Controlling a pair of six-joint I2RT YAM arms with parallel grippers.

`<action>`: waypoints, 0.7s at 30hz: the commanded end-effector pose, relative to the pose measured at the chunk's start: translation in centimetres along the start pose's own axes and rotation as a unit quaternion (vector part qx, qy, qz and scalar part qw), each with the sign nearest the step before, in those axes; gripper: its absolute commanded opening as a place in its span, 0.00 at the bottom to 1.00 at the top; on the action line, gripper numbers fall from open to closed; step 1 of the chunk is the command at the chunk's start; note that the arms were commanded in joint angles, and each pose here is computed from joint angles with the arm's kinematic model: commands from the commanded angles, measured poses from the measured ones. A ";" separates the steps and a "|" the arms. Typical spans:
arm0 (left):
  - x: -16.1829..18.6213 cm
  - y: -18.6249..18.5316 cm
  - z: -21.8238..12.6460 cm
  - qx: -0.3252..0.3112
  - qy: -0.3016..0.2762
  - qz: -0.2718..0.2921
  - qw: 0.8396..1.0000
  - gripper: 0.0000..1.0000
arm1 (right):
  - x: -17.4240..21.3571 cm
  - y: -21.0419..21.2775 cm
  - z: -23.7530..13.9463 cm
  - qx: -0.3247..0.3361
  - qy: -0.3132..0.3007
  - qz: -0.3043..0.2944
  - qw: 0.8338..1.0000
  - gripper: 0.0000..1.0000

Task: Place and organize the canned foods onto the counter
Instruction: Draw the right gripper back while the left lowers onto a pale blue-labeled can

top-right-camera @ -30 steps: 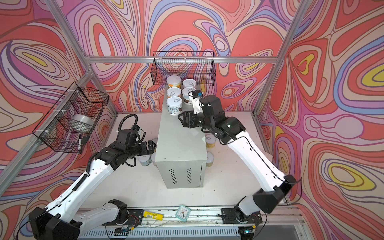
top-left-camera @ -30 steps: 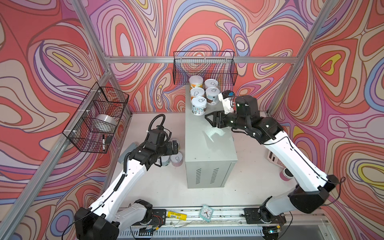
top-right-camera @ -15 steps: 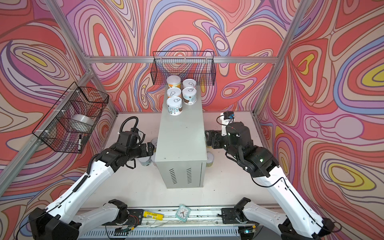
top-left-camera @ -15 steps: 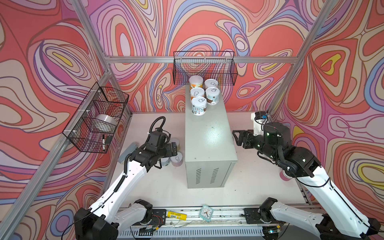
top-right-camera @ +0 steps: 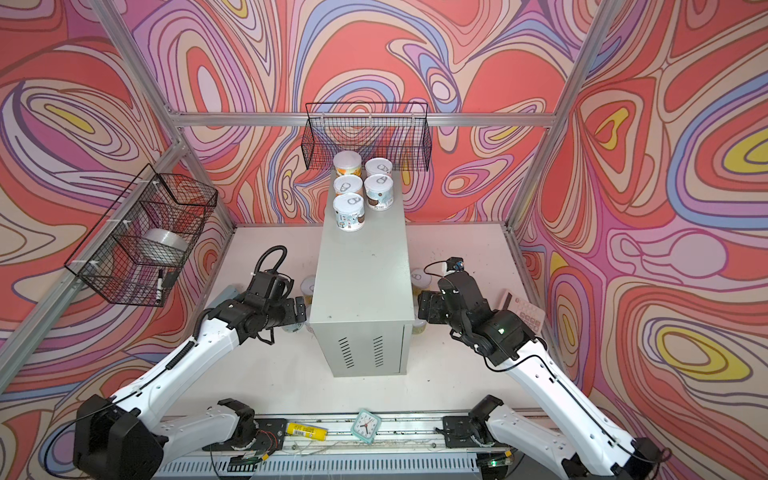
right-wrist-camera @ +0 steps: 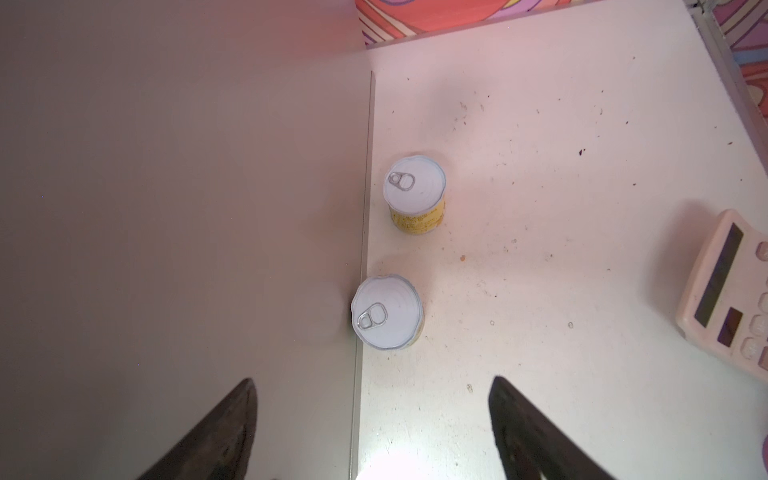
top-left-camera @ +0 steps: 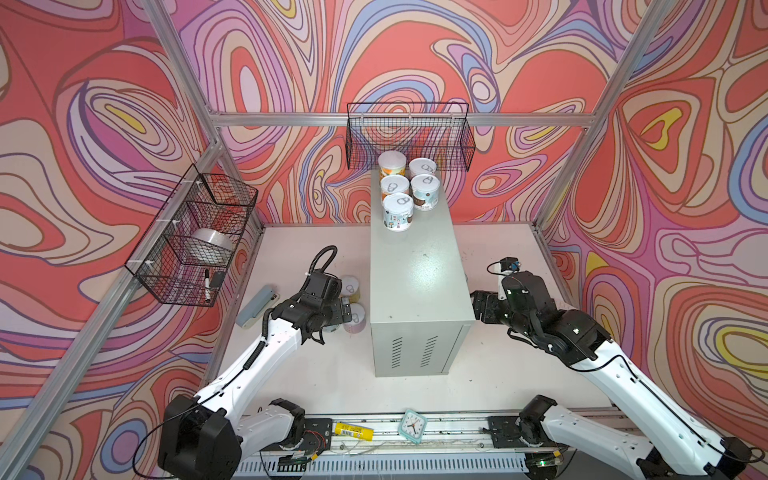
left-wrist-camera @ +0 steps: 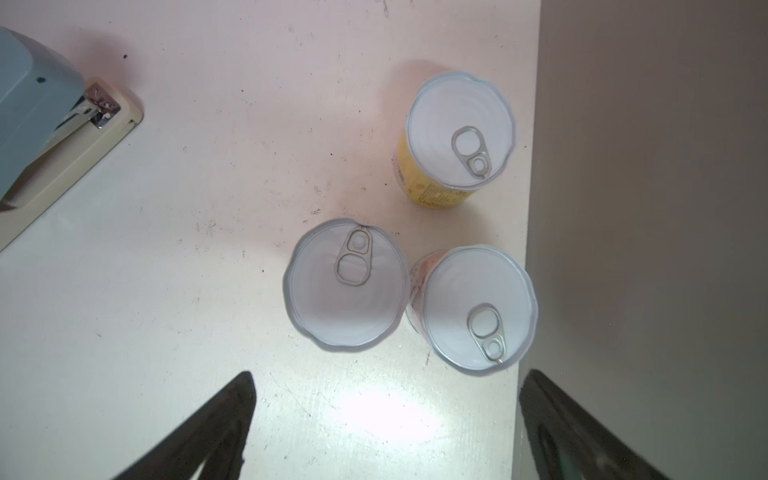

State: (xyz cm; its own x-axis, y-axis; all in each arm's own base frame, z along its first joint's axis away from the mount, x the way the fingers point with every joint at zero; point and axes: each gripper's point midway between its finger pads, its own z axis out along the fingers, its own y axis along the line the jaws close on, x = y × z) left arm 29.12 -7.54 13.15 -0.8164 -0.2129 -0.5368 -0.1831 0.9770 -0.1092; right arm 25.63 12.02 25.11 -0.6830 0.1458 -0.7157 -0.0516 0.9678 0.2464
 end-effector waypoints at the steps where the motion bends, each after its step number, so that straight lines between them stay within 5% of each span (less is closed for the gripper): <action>1: -0.5 0.6 1.4 -0.016 -0.007 -0.026 1.000 1.00 | -0.2 0.3 0.8 -0.007 0.000 0.009 1.000 0.90; 21: -1.0 3.3 5.0 -0.050 0.001 -0.075 0.996 0.99 | -0.4 1.6 3.1 -0.028 0.011 -0.003 1.000 0.88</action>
State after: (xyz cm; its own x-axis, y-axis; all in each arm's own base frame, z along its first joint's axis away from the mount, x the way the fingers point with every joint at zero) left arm 32.06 -4.72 9.64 -0.7901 -0.3282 -0.5177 -0.3221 0.9409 -0.1048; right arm 27.50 13.81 24.02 -0.6970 0.1460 -0.7021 -0.0826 0.9562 0.2809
